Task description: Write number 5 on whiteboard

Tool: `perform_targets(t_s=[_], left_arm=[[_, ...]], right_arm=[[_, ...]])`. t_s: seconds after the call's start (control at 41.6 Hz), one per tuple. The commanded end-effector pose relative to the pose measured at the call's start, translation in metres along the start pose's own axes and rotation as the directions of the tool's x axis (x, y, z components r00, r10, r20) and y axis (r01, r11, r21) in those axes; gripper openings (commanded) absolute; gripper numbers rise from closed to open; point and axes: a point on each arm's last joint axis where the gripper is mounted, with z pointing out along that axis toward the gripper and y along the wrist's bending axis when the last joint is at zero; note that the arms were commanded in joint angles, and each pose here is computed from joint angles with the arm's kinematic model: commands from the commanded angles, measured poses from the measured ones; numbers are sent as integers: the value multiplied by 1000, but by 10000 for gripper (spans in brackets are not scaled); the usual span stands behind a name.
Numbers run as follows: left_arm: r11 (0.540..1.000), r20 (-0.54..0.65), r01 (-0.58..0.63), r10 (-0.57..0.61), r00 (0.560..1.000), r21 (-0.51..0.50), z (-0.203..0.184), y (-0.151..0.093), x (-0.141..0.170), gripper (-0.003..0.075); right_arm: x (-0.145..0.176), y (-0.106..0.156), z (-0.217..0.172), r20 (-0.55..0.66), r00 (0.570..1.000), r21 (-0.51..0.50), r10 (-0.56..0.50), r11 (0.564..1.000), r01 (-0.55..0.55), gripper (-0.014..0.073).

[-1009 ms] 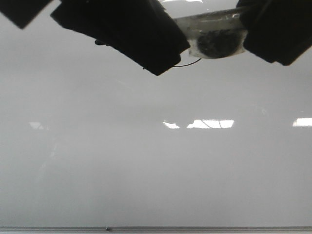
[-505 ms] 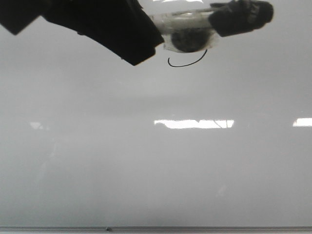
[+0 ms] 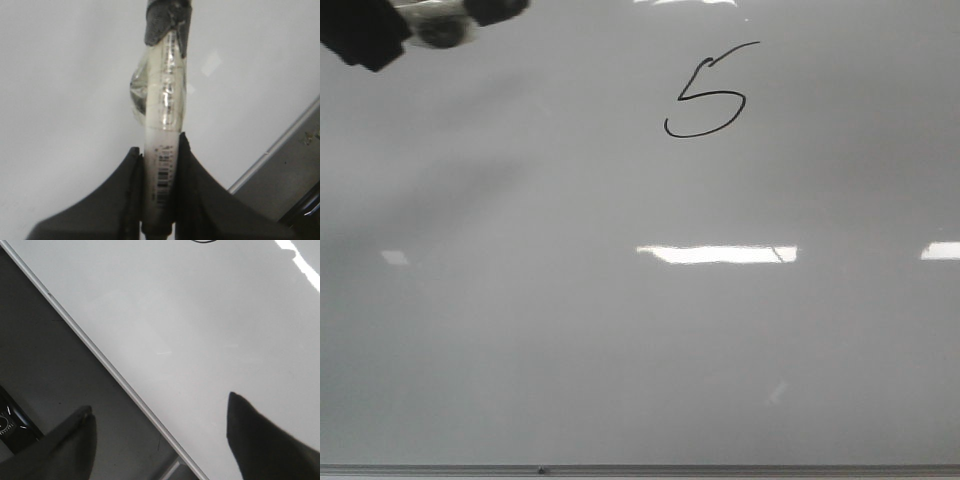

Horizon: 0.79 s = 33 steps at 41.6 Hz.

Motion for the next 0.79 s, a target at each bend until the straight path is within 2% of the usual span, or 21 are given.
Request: perform_targets(t_s=[0.0, 0.096, 0.168, 0.24, 0.36, 0.577, 0.769], left_arm=[[976, 110, 192, -181, 977, -106, -17, 34, -1, 8], [911, 171, 386, -361, 917, -145, -14, 57, 13, 10], [869, 270, 473, -425, 864, -144, -11, 64, 24, 11], [833, 382, 538, -459, 802, -127, -4, 63, 37, 11], [804, 550, 581, -430, 716, -128, 9, 57, 57, 11], [778, 656, 610, -383, 650, -151, 34, 46, 88, 11], [775, 654, 611, -379, 655, -164, 53, 48, 92, 11]], right_arm=[[-8, -5, -6, 71, 997, 34, -4, 999, 2, 561], [-8, -5, -6, 73, 997, 34, -5, 999, 2, 561], [-8, -5, -5, 71, 997, 33, -7, 999, 4, 561], [-6, -4, -3, 65, 998, 33, -9, 999, 7, 561], [-5, -2, 1, 68, 998, 29, -16, 999, 14, 561], [-6, 2, 10, 105, 994, 21, -31, 999, 29, 561], [-7, 3, 10, 120, 992, 20, -32, 999, 30, 561]])
